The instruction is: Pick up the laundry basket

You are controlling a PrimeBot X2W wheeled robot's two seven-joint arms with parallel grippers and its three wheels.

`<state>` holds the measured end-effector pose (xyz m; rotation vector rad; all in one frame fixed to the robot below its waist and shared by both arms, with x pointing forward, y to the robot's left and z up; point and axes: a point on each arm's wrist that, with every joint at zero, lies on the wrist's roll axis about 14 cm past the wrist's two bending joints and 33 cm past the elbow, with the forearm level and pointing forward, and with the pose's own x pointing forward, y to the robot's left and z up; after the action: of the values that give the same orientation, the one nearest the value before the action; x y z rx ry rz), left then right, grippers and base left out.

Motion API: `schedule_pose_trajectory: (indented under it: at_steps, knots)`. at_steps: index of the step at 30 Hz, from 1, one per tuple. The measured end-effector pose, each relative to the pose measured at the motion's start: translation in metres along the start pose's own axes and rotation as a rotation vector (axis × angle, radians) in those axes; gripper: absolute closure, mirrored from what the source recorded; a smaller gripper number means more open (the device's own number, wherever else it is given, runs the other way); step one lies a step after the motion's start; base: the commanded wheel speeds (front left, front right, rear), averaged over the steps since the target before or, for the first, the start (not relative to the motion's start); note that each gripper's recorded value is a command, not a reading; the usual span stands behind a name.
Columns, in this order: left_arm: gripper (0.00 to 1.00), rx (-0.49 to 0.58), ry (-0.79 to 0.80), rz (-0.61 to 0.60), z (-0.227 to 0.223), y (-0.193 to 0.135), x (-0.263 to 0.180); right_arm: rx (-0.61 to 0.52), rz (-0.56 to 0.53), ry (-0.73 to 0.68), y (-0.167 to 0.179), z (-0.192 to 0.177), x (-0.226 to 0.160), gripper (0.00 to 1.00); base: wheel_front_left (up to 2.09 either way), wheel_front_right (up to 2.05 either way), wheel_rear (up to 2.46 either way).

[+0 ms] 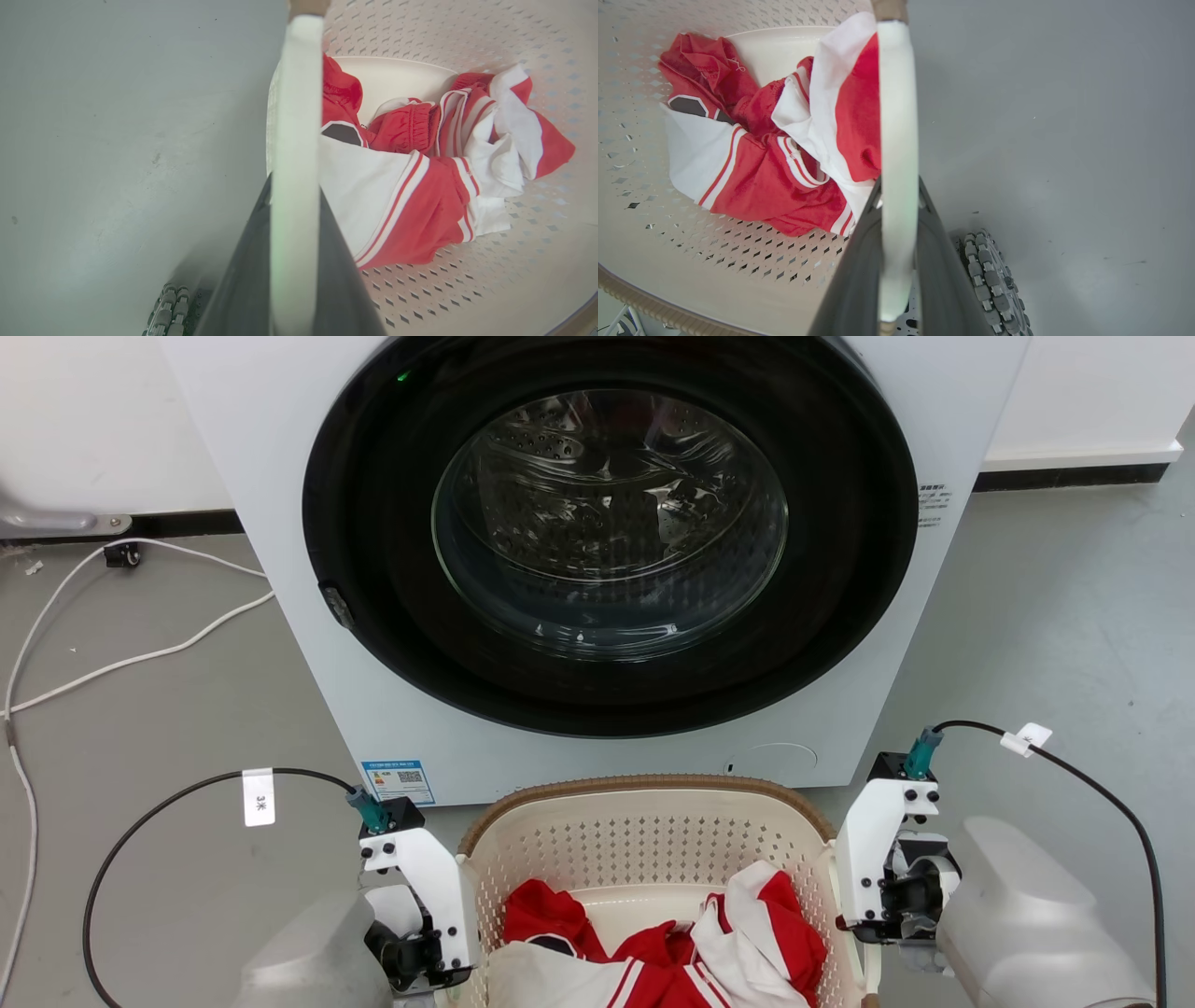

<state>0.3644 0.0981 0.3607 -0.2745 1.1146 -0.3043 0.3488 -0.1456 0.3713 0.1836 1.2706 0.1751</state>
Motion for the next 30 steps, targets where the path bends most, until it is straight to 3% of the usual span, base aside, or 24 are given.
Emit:
schedule_pose_trajectory:
  at_steps: [30]
  knots:
    - [1.0,-0.004,-0.002,0.0,-0.0009,0.0001,0.0003,0.007,0.0,0.004,-0.0007,-0.0028,0.001,1.0,0.0,0.0,0.0]
